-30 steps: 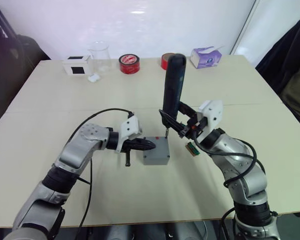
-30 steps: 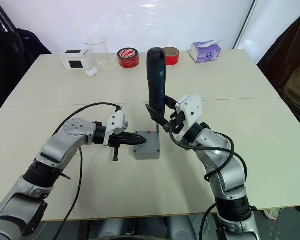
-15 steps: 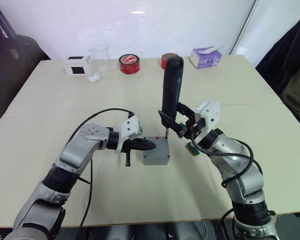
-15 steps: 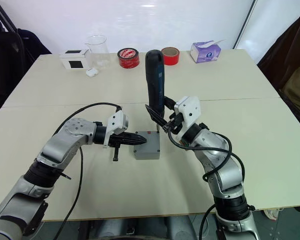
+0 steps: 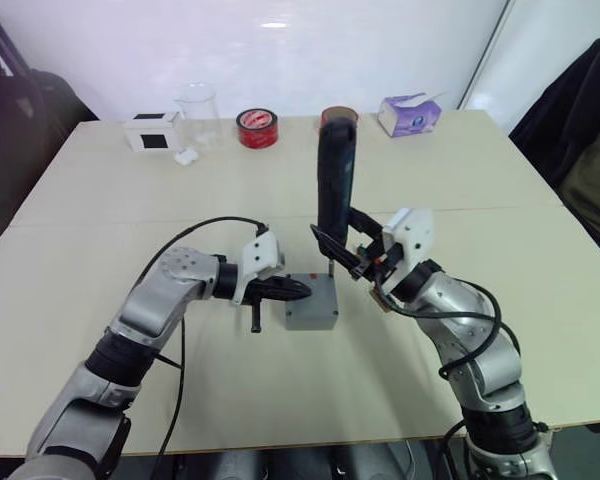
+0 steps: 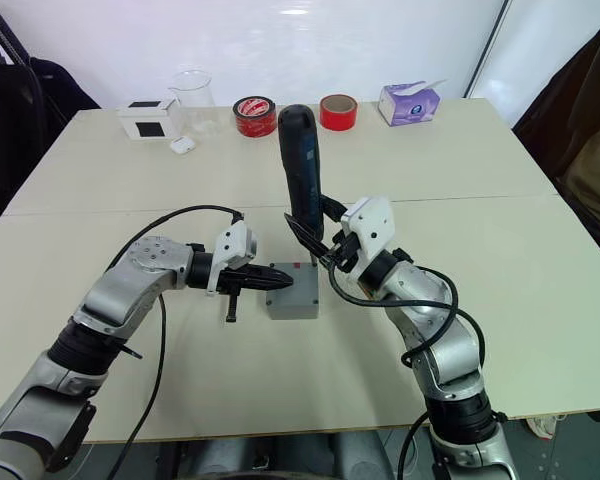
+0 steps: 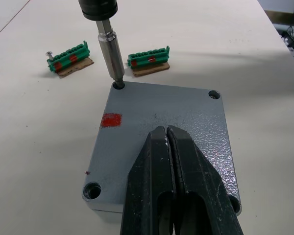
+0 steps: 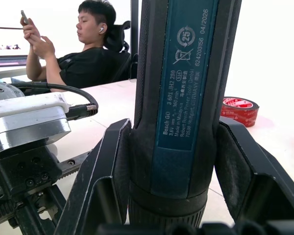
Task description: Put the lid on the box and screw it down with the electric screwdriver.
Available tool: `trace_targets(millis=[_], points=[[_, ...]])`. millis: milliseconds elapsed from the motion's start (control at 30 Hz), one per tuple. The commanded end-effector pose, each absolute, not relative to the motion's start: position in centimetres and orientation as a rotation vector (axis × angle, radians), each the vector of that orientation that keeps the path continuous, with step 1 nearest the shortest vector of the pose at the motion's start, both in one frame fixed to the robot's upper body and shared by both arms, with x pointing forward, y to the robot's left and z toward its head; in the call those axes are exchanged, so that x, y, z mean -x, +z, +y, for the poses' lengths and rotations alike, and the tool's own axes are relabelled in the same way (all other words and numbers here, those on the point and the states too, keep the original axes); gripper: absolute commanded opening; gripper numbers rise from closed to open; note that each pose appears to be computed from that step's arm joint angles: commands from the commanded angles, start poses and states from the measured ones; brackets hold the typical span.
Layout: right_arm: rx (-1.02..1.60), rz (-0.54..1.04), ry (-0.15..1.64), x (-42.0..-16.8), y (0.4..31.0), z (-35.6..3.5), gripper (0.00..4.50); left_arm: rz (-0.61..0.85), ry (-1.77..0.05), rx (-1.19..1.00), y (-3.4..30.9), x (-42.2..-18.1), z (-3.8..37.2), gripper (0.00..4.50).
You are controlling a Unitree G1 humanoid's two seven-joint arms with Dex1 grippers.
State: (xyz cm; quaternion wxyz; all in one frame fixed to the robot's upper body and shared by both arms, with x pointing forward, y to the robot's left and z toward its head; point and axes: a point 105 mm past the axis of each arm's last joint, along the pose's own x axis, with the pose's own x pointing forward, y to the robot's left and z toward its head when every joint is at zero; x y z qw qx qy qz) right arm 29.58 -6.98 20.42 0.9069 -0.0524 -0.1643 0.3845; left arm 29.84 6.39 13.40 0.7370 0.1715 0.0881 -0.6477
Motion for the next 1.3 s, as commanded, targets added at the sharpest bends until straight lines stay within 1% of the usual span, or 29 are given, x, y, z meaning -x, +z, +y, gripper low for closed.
trace_targets(millis=[33, 200, 733, 1067, 1300], points=[[0.116, -0.443, 0.795, -29.2, 22.7, -6.8, 1.87, 0.192, -1.416, -0.379, 13.6, -29.8, 6.5, 0.0], [0.119, -0.452, 0.793, -29.2, 23.0, -7.0, 1.87, 0.192, -1.414, -0.379, 13.7, -29.8, 6.5, 0.0], [0.1, -0.357, 0.823, -28.8, 20.9, -7.2, 1.87, 0.189, -1.415, -0.384, 13.7, -29.9, 6.4, 0.0], [0.11, -0.156, 0.808, -29.0, 15.9, -7.1, 1.87, 0.206, -1.402, -0.397, 13.3, -30.1, 6.5, 0.0], [0.142, -0.046, 0.761, -29.6, 13.8, -7.6, 1.87, 0.219, -1.4, -0.408, 12.9, -30.0, 6.7, 0.0]])
